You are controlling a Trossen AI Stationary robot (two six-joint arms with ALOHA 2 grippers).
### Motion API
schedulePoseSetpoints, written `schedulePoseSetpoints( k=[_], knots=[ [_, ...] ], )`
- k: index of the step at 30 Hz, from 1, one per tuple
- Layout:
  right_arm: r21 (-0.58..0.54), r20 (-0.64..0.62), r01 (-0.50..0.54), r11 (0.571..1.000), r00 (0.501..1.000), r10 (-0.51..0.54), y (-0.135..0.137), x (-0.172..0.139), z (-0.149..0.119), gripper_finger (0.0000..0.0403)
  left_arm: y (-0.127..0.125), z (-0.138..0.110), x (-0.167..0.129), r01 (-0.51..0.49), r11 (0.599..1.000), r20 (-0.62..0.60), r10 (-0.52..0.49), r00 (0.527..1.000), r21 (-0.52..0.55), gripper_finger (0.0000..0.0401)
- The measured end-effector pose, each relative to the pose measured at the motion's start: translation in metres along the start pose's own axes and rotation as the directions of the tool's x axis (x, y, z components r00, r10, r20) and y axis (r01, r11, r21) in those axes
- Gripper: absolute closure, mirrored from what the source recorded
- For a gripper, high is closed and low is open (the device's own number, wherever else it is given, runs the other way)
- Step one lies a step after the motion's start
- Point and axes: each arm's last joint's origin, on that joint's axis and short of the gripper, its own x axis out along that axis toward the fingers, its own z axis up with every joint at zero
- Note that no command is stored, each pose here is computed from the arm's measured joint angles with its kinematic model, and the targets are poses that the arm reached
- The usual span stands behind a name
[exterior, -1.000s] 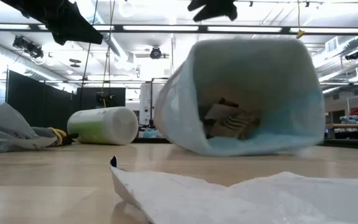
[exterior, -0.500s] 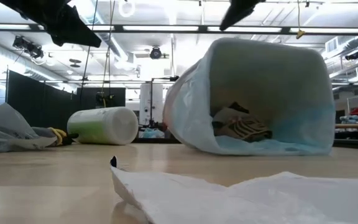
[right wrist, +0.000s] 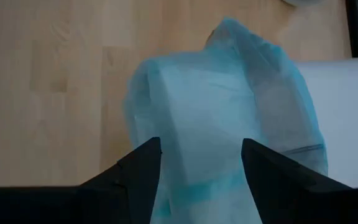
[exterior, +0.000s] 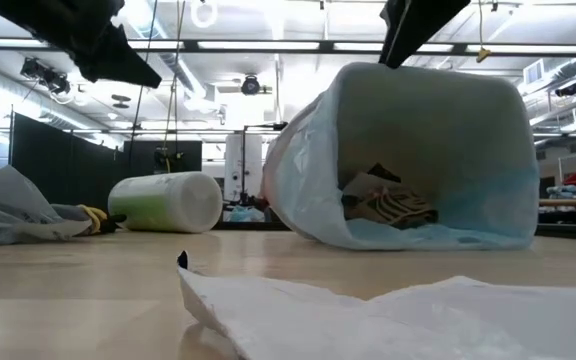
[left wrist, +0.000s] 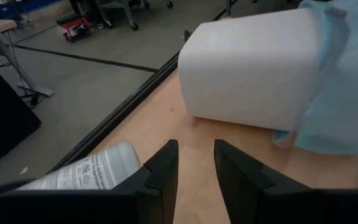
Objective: Place trash/remove bag and relplace
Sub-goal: Adjust the trash bin
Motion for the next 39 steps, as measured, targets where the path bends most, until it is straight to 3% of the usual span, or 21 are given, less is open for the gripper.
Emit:
schedulePoseSetpoints(
  k=[7,13,17,21,25,27,31,36,39],
  knots=[
    [-0.008,-0.001,-0.005,1.000,1.000,0.005,0.001,-0.006,-0.002,0.0192,-0.003,-0.009,0.005,0.006,0.998,0.017,-0.005,1.000,-0.060,0.0288],
    [0.005,-0.034,-0.023,1.000,0.999,0.023,0.010,0.006,-0.010,0.0192,-0.004,-0.007,0.006,0.013,0.997,0.042,-0.009,0.999,-0.080,0.0288],
    [-0.024,-0.074,0.186,0.982,0.980,-0.187,0.011,0.017,-0.027,0.0201,-0.004,-0.006,0.005,0.012,0.997,0.042,-0.009,0.999,-0.079,0.0288],
    [0.065,-0.105,0.342,0.937,0.936,-0.335,0.006,0.023,-0.039,0.0257,-0.004,-0.007,0.005,0.013,0.996,0.042,-0.009,0.999,-0.083,0.0288],
    [0.156,-0.103,0.375,0.914,0.926,-0.363,0.004,0.021,-0.038,0.0358,-0.003,-0.007,0.005,0.012,0.996,0.042,-0.009,0.999,-0.083,0.0288],
    [0.152,-0.085,0.369,0.917,0.929,-0.360,0.005,0.014,-0.033,0.0384,-0.003,-0.007,0.005,0.012,0.996,0.042,-0.009,0.999,-0.083,0.0288],
    [0.192,-0.039,0.333,0.923,0.943,-0.332,0.003,-0.008,-0.015,0.0391,-0.003,-0.006,0.005,0.012,0.997,0.042,-0.008,0.999,-0.081,0.0288],
    [0.278,0.043,0.245,0.929,0.963,-0.267,-0.015,-0.062,0.014,0.0396,-0.003,-0.006,0.005,0.012,0.997,0.043,-0.008,0.999,-0.080,0.0288],
    [0.374,0.106,0.185,0.909,0.965,-0.240,-0.032,-0.095,0.027,0.0401,-0.003,-0.006,0.005,0.011,0.997,0.043,-0.008,0.999,-0.079,0.0288]
  ],
)
